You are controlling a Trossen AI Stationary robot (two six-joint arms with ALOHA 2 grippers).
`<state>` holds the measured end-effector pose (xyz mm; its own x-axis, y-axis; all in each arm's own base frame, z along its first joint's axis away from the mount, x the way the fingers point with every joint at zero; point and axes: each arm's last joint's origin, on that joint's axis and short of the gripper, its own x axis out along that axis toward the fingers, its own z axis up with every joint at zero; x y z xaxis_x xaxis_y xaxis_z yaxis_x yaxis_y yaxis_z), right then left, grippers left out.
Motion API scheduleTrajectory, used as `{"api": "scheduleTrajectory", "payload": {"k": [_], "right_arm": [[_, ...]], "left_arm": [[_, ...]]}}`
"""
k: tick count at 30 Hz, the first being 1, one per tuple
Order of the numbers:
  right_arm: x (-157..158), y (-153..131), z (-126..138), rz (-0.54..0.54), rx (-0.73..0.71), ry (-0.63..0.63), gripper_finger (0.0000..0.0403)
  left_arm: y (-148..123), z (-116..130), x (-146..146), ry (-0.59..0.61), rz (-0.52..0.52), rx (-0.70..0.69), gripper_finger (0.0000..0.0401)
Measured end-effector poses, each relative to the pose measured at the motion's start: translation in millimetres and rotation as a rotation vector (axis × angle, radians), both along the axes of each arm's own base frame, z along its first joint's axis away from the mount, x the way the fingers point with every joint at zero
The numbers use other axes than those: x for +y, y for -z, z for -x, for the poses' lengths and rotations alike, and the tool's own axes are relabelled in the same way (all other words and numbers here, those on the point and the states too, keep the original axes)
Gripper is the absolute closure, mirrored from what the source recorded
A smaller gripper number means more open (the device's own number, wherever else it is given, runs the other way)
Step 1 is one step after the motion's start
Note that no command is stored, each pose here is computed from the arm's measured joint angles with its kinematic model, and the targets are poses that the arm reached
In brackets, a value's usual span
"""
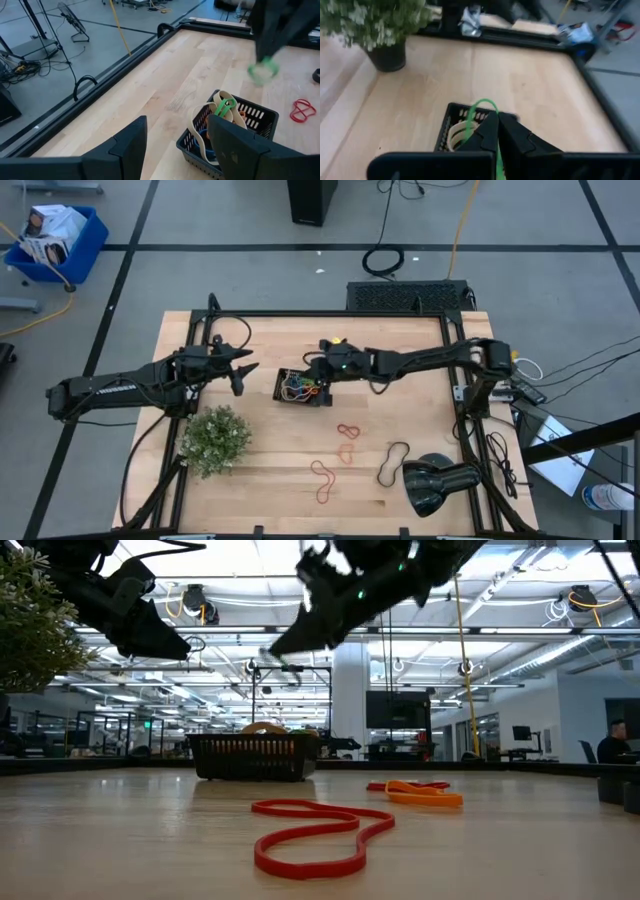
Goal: Pick and place rubber bands into bin
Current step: Put the green rubber band into the black bin, then put the top red rubber band into the black bin
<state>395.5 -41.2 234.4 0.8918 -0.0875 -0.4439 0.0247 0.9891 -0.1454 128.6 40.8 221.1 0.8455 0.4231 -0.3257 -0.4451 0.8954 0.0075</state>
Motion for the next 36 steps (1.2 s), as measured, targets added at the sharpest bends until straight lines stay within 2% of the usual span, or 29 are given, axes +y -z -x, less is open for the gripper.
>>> {"api": "scheduleTrajectory", "payload": {"k": [7, 16, 27, 30, 36], "right_arm": [[-2.5, 44.4, -15.8, 0.001, 0.077, 0.001, 0.0403], [-3.1, 76.6, -21.3, -0.01, 0.16, 0.003, 0.0403], [-3.1, 71.3, -21.5, 0.026, 0.138, -0.017, 0.0384], [-3.1, 72.6, -21.1, 0.061, 0.152, -0.038, 0.0367], [-3.1, 72.6, -21.1, 0.044, 0.149, -0.028, 0.0311]], "left_arm": [[0.2, 0.1, 0.0, 0.0, 0.0, 0.002, 0.0185], [0.2, 0.1, 0.0, 0.0, 0.0, 0.003, 0.0185], [0.3, 0.1, 0.0, 0.001, 0.0, 0.004, 0.0185], [0.3, 0.2, -0.1, 0.001, 0.0, 0.004, 0.0185], [0.3, 0.2, 0.0, 0.0, 0.0, 0.004, 0.0185]]}}
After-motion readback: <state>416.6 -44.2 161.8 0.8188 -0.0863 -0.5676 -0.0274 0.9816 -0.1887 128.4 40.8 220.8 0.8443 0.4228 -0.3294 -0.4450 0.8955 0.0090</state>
